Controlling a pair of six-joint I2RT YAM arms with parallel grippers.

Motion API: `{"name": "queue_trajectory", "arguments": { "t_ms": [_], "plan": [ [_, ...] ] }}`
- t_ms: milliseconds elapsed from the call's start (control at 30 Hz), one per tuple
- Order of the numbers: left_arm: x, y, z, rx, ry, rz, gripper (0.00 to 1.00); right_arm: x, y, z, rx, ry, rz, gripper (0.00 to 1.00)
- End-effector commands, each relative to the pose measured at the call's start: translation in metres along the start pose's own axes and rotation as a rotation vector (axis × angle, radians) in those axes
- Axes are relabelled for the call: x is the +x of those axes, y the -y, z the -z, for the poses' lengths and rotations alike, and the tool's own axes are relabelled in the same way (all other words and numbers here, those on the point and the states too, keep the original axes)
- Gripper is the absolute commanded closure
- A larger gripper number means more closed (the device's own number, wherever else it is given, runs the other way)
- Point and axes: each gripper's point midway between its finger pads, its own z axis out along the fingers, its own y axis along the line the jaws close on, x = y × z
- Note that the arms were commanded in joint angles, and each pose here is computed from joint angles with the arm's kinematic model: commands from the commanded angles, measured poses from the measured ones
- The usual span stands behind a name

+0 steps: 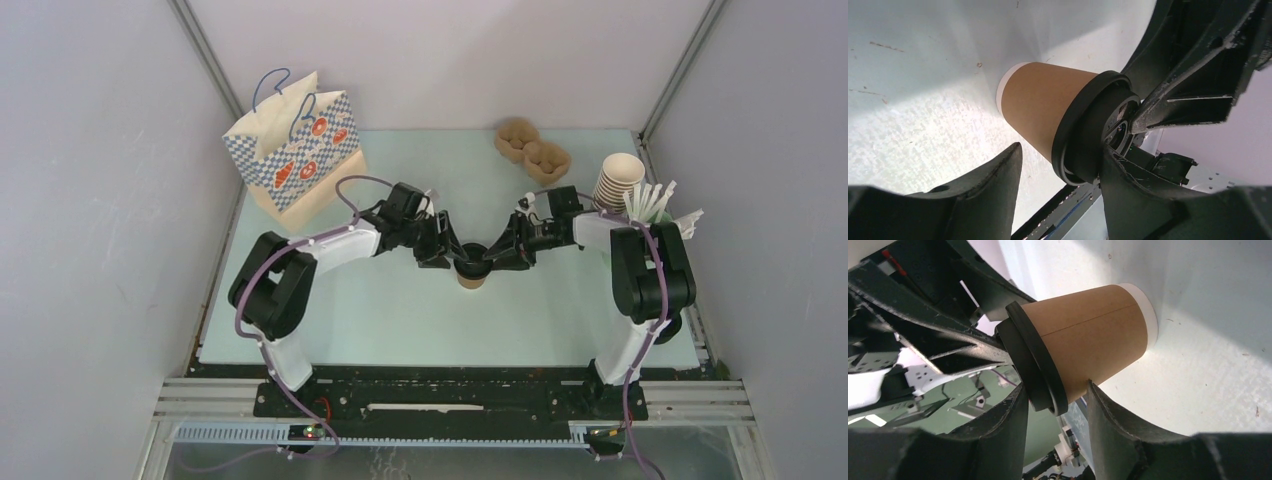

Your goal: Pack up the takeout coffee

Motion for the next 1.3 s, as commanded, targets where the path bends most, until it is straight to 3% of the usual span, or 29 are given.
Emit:
{"name": "queue_trajectory", "arguments": {
  "t_ms": [0, 167, 267, 400, 567, 700, 867, 1067, 1267],
  "plan": [
    [0.027, -0.056, -0.009, -0.144, -0.025, 0.023, 0.40, 0.007, 0.067, -0.016, 0.134, 0.066, -0.118, 0.52],
    [0.044, -0.088, -0.015, -0.205, -0.038, 0.035, 0.42, 0.019, 0.101, -0.017, 0.243, 0.106, -0.151, 0.56],
    [0.044, -0.087, -0.012, -0.203, -0.036, 0.020, 0.42, 0.019, 0.103, -0.017, 0.245, 0.123, -0.150, 0.56],
    [0.019, -0.042, 0.011, -0.136, 0.016, -0.065, 0.35, 0.008, 0.053, -0.006, 0.156, 0.110, -0.055, 0.50],
    [-0.026, 0.034, 0.038, -0.003, 0.102, -0.150, 0.13, -0.008, -0.003, 0.012, 0.149, 0.124, 0.066, 0.33],
    [-0.043, 0.056, 0.048, 0.008, 0.121, -0.193, 0.07, -0.014, -0.021, 0.016, 0.194, 0.116, 0.101, 0.23],
    [-0.048, 0.061, 0.098, -0.082, 0.249, -0.250, 0.03, -0.016, -0.040, 0.048, 0.393, 0.158, 0.215, 0.05],
    [-0.027, 0.050, 0.181, -0.154, 0.461, -0.271, 0.00, -0.005, -0.060, 0.044, 0.757, 0.090, 0.536, 0.05],
    [0.005, 0.046, 0.230, -0.108, 0.559, -0.275, 0.00, -0.010, -0.069, 0.025, 0.914, 0.051, 0.683, 0.03]
  ]
}}
